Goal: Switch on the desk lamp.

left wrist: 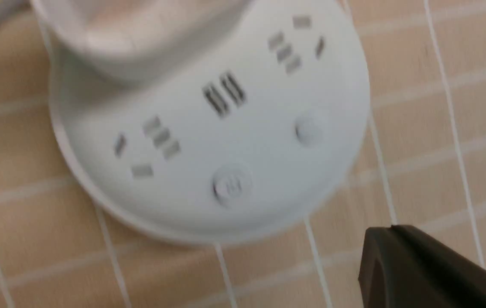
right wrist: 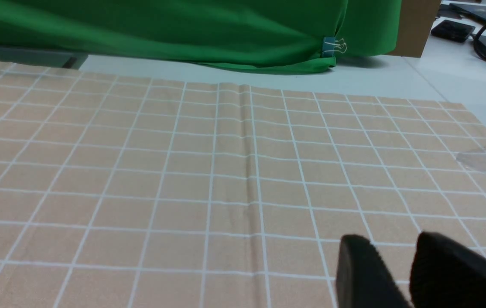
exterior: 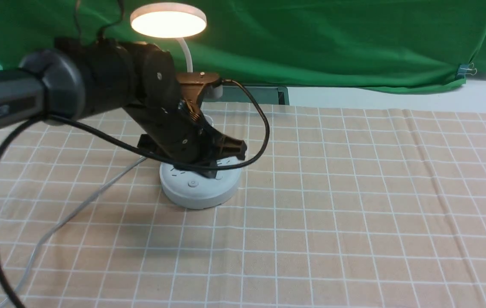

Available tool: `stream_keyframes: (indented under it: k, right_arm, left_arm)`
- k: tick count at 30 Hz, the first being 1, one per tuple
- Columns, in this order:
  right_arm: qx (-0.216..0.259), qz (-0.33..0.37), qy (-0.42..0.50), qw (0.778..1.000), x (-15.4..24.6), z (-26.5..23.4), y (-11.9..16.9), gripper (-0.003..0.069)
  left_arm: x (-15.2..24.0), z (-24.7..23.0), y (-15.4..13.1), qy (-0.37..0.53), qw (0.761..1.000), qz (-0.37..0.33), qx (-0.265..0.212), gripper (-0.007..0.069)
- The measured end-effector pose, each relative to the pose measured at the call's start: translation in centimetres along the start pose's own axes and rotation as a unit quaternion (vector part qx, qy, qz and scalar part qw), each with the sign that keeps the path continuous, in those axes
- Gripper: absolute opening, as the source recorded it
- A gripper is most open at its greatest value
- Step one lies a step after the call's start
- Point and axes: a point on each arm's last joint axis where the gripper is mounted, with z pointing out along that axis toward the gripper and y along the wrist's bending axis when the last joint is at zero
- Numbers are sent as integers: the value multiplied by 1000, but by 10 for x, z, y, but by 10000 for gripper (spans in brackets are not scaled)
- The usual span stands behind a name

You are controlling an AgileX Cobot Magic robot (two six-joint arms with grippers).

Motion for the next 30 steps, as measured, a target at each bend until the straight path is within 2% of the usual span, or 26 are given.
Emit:
stream_keyframes:
  k: [5,6,7,9,11,15,19,22,26,30]
  right_arm:
    - [0,0,0,1000,0,0,0,241]
    - [0,0,0,1000,0,0,0,241]
    - [0,0,0,1000,0,0,0,241]
    - [0,0,0,1000,0,0,0,241]
    - [0,0,0,1000,0,0,0,241]
    - [0,0,0,1000,0,0,0,241]
    - [0,0,0,1000,0,0,0,241]
    - [0,0,0,1000,0,0,0,241]
    - [0,0,0,1000,0,0,0,241]
    - [0,0,0,1000,0,0,0,241]
  left_arm:
    - [41,-6,-18,26,998,31,42,1]
    - [62,-9,-24,34,997,46,56,1]
    - [61,-12,-25,29,997,47,59,1]
    - [93,-29,-30,23,995,64,76,1]
    - [106,-37,-30,15,994,68,79,1]
    - [142,-90,-24,-93,988,84,90,1]
    - [174,-147,-16,-250,956,117,95,1]
    - [196,-171,-10,-327,930,135,98,1]
    - [218,-189,-4,-390,901,165,93,1]
    - [244,-197,7,-453,861,226,52,1]
